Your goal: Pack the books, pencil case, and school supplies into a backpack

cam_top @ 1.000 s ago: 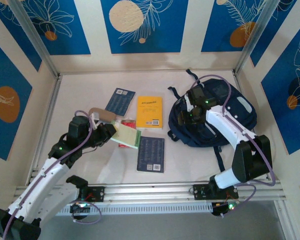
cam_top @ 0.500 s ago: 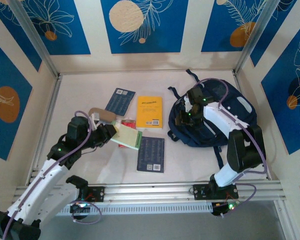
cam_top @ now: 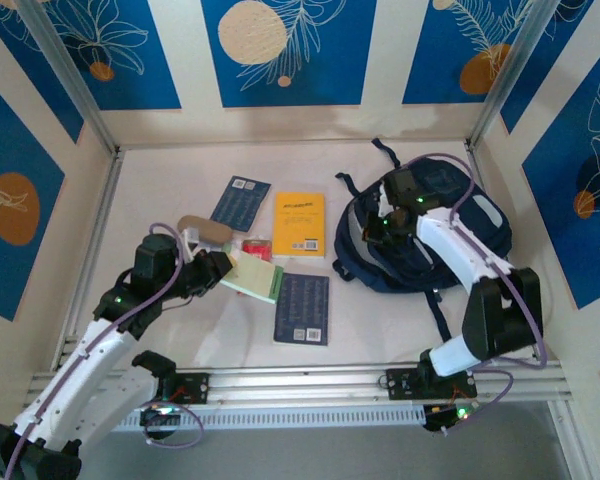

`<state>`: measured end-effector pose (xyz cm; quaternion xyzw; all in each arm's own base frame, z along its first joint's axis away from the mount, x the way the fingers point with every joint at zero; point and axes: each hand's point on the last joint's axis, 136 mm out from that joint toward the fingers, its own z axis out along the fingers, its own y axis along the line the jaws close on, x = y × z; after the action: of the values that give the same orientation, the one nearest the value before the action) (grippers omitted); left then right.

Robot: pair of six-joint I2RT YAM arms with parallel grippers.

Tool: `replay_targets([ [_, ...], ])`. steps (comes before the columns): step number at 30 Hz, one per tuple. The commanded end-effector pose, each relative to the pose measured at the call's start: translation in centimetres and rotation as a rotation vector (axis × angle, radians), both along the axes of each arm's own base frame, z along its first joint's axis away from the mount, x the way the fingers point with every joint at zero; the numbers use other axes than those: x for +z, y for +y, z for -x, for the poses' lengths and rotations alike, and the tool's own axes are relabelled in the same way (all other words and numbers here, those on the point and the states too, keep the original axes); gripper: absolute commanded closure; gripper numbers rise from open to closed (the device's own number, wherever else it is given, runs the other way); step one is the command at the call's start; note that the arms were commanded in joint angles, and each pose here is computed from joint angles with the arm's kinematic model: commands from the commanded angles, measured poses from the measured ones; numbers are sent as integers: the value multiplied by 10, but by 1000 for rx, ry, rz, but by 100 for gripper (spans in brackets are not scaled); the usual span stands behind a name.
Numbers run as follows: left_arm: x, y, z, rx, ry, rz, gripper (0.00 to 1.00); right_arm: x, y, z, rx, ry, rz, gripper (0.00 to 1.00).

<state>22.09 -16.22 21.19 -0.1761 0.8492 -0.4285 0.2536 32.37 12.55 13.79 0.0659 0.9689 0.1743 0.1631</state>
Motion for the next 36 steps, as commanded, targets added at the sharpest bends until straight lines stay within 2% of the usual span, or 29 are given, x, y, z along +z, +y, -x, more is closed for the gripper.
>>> replay_targets([
  [1,26,-1,-7,-9,-71,2,100,51,3,-4,-110,-62,-137,100],
  [7,43,-11,-21,-19,-87,42,100,109,3,-4,-197,-127,-257,100],
  [13,60,-30,-52,-1,-99,134,100,164,7,1,-203,-165,-437,100],
  [16,72,-48,-68,-20,-127,147,100,179,9,5,-177,-166,-481,100],
  [21,85,-90,-101,-54,-168,185,100,193,11,12,-157,-155,-518,100],
  [27,103,-161,-132,-136,-250,185,100,207,15,12,-200,-155,-609,100],
  [31,85,-208,-143,-175,-237,186,100,211,15,5,-281,-163,-701,100],
  [36,59,-246,-151,-169,-224,198,100,207,14,-7,-393,-161,-805,100],
])
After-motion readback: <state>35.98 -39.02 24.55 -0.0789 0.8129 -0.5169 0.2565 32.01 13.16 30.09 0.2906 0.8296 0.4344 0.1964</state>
